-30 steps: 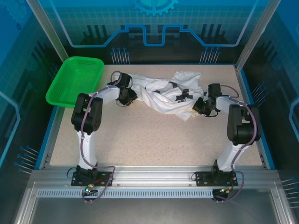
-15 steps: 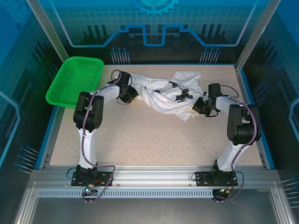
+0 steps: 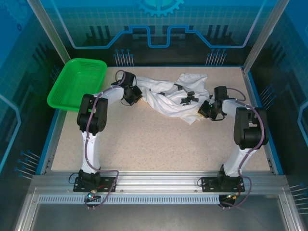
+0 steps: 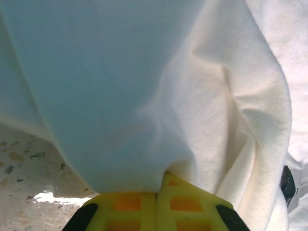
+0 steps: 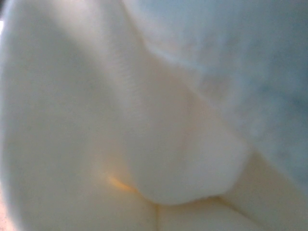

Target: Fold and stack the t-shirts

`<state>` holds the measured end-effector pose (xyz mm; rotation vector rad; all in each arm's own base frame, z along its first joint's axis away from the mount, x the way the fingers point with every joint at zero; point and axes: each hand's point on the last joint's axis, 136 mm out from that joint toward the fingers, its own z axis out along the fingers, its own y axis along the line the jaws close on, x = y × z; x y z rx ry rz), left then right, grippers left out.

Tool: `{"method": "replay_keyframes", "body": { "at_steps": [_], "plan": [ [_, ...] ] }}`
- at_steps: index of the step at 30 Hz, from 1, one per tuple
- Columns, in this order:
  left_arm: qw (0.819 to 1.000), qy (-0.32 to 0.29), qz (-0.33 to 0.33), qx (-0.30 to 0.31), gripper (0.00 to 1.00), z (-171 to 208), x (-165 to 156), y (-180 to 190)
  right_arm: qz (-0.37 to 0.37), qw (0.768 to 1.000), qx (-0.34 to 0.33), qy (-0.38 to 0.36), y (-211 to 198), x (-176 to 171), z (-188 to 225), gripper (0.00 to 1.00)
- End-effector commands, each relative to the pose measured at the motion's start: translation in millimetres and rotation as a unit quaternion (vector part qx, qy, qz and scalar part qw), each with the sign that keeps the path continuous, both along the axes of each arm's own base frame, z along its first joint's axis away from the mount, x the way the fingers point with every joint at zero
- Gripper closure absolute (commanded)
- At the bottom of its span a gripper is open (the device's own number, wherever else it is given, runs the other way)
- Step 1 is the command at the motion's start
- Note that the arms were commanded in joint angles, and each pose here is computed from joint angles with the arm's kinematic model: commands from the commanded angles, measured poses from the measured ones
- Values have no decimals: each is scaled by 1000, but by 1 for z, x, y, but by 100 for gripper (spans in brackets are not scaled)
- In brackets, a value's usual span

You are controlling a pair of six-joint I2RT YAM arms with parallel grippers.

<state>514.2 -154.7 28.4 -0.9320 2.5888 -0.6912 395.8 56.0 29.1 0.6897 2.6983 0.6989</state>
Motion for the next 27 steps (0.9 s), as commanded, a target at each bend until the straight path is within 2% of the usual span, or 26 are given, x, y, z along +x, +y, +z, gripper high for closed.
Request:
{"method": "replay_keyframes", "body": {
  "at_steps": [1,10,14,21,27],
  "plan": [
    [1000,-11,-12,6,100,26,-2,2,19,1000,6,-9,8,0,6,100],
    [998,-55,-12,-2,100,118,-33,18,17,999,5,-43,7,-1,43,100],
    [998,-55,-9,-21,100,138,-53,25,15,998,14,-57,9,-4,61,100],
    [999,-31,-28,-34,100,147,-93,38,26,997,8,-77,12,-17,95,100],
    [995,21,-62,-73,97,109,-121,24,33,997,-4,-72,11,-32,97,100]
  ]
}}
